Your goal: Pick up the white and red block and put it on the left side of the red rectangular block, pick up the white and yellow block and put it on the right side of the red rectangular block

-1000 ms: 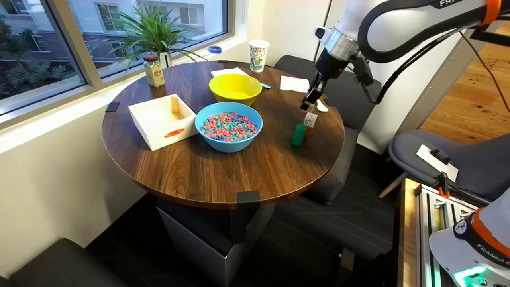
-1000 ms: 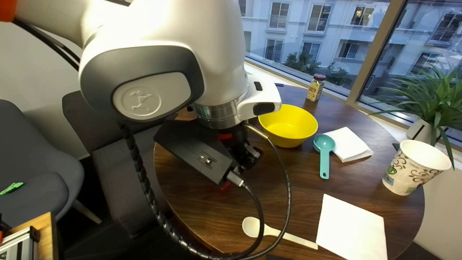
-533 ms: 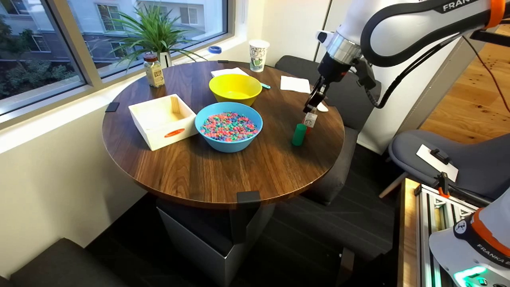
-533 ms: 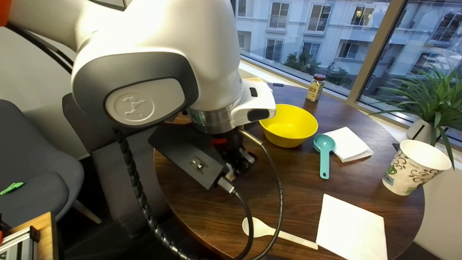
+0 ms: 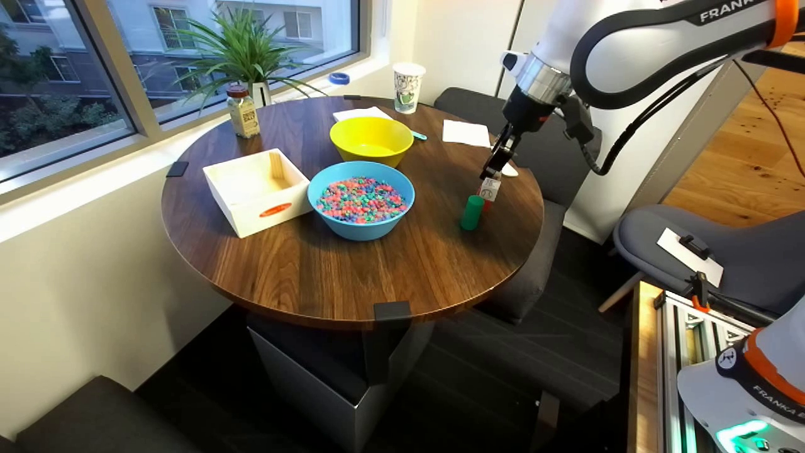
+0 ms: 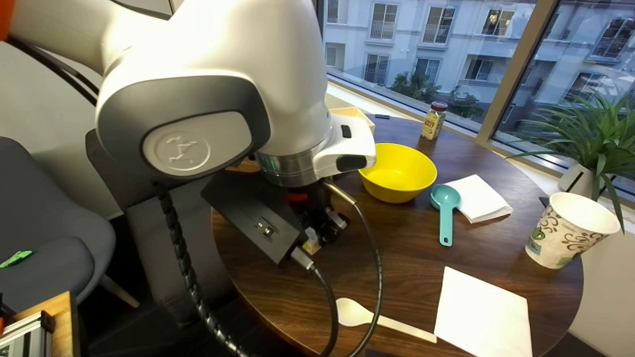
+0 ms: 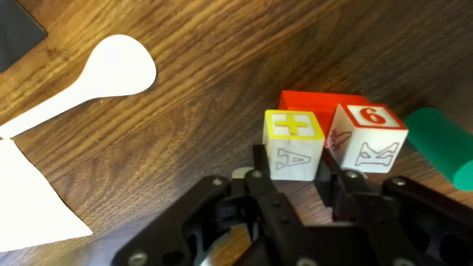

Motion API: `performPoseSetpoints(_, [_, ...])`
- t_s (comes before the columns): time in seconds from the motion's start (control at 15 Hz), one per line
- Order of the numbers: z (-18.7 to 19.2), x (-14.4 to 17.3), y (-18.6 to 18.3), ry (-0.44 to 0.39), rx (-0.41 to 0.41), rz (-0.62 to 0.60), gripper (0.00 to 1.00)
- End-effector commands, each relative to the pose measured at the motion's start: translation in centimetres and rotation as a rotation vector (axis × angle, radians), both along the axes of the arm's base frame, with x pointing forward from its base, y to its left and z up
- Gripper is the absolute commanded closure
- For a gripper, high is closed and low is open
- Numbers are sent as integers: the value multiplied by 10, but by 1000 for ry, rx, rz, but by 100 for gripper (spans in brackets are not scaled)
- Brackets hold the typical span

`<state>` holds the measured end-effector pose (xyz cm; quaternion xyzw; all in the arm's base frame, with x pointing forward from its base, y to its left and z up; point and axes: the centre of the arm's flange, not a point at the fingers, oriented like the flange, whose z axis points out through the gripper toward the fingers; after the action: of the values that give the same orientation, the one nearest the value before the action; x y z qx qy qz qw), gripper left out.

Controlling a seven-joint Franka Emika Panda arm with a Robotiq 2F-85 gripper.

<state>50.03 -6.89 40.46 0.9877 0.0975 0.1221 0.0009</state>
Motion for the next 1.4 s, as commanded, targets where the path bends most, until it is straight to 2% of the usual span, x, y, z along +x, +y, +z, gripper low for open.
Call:
performPoseSetpoints(0.0, [0, -7, 2, 16, -7, -24, 90])
performPoseSetpoints(0.67, [0, -8, 5, 24, 4, -31, 88])
performPoseSetpoints(0.87, [1, -9, 6, 22, 5, -23, 83])
performPoseSetpoints(1.07, [0, -10, 7, 18, 4, -20, 88])
performPoseSetpoints(1.33, [-1, -10, 6, 19, 2, -24, 87])
